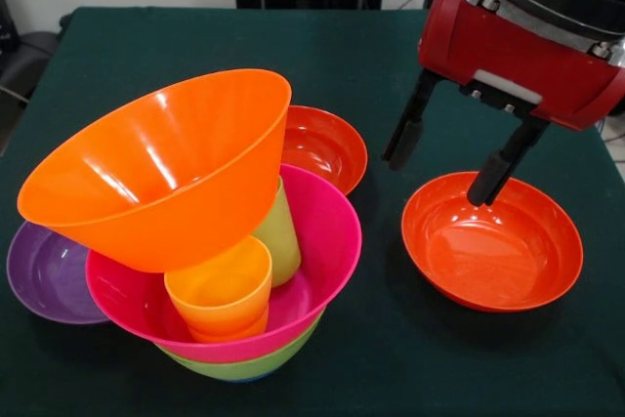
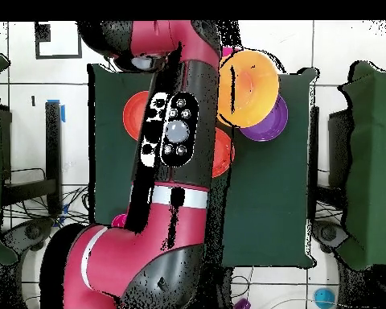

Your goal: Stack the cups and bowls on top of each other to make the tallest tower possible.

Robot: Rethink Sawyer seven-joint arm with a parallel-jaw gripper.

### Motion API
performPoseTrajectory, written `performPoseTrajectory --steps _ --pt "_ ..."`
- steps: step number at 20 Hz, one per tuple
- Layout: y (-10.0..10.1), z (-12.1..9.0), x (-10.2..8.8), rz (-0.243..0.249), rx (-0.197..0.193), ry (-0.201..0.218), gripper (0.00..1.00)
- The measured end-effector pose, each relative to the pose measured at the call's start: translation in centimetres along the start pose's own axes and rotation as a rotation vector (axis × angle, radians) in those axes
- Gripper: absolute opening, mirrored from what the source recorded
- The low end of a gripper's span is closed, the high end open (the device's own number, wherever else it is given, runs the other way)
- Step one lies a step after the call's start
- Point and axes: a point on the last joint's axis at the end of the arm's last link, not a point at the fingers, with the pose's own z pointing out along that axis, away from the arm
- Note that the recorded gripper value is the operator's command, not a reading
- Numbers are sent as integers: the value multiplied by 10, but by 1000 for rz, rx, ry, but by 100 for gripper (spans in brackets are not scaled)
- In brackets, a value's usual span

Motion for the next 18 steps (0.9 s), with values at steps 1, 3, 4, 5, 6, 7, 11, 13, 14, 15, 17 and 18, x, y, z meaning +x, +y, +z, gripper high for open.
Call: performPoseTrajectory --steps 1,3,4,5,6,7,11,13,14,15,17,18 --pt "0 0 0 1 0 1 100" --pt "0 1 0 2 1 3 100" --pt "0 1 0 3 1 3 100" --pt "0 0 0 4 2 3 100" --pt "0 0 0 5 3 3 100" --pt "0 -1 0 6 3 3 100" --pt "2 -4 0 10 -2 4 100" --pt "5 -7 1 10 -5 6 100" --pt "5 -8 1 9 -5 8 100" --pt "6 -9 2 9 -6 11 100" --pt "10 -15 5 10 -7 32 100" --pt "11 -17 6 11 -8 39 100"
